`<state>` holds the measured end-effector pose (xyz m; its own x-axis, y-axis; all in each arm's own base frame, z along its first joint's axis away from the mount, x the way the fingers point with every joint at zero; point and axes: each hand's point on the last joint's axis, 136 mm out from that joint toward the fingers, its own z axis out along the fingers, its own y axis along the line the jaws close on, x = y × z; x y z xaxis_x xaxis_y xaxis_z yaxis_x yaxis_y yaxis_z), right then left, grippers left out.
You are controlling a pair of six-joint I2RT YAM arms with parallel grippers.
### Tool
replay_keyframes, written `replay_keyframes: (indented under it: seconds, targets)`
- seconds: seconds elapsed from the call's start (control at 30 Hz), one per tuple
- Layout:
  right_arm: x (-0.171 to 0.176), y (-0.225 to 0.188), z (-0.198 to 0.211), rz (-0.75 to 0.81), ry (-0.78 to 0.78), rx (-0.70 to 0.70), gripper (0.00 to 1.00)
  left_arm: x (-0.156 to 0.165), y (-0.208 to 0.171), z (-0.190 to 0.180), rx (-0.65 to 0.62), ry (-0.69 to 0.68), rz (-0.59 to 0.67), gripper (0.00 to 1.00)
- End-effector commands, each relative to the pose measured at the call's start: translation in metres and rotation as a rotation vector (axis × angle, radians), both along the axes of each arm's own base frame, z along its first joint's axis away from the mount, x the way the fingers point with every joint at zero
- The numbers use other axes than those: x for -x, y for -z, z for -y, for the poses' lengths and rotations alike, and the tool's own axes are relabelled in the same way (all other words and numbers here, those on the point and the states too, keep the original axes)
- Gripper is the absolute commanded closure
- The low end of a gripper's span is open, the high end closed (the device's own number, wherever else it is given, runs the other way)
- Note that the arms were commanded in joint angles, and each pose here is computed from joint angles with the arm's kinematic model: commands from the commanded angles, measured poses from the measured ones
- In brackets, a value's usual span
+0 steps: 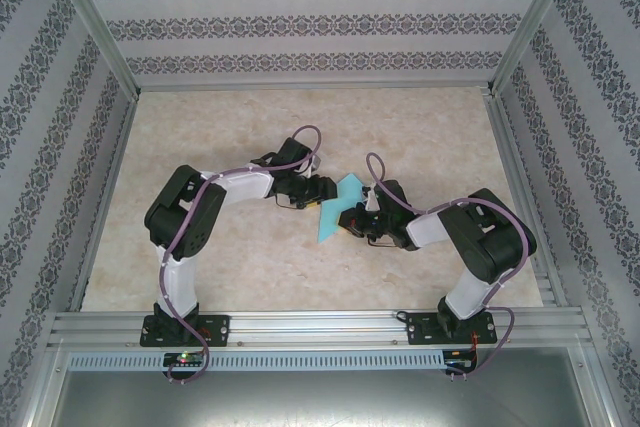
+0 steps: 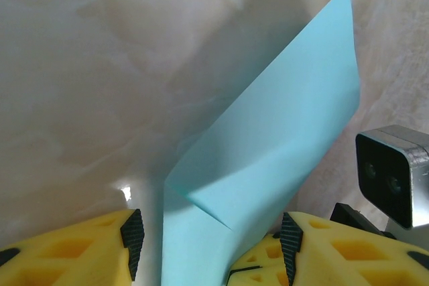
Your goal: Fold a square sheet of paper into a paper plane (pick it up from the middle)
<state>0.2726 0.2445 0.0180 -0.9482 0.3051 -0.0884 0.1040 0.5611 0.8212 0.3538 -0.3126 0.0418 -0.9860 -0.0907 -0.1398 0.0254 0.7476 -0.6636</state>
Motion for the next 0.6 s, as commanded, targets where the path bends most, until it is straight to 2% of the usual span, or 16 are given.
replay_keyframes:
  seconds: [0.0, 0.3, 0.57]
  targets:
    - [0.015, 0.027, 0.015, -0.090, 0.022, 0.051, 1.00, -0.006, -0.004, 0.011, 0.026, 0.007, 0.026, 0.41]
    - [0.012, 0.026, 0.016, -0.085, 0.019, 0.044, 1.00, 0.001, -0.016, 0.018, 0.075, 0.024, 0.029, 0.43]
    - [0.011, 0.026, 0.017, -0.088, 0.024, 0.041, 1.00, 0.014, -0.021, 0.014, 0.079, 0.047, 0.026, 0.51]
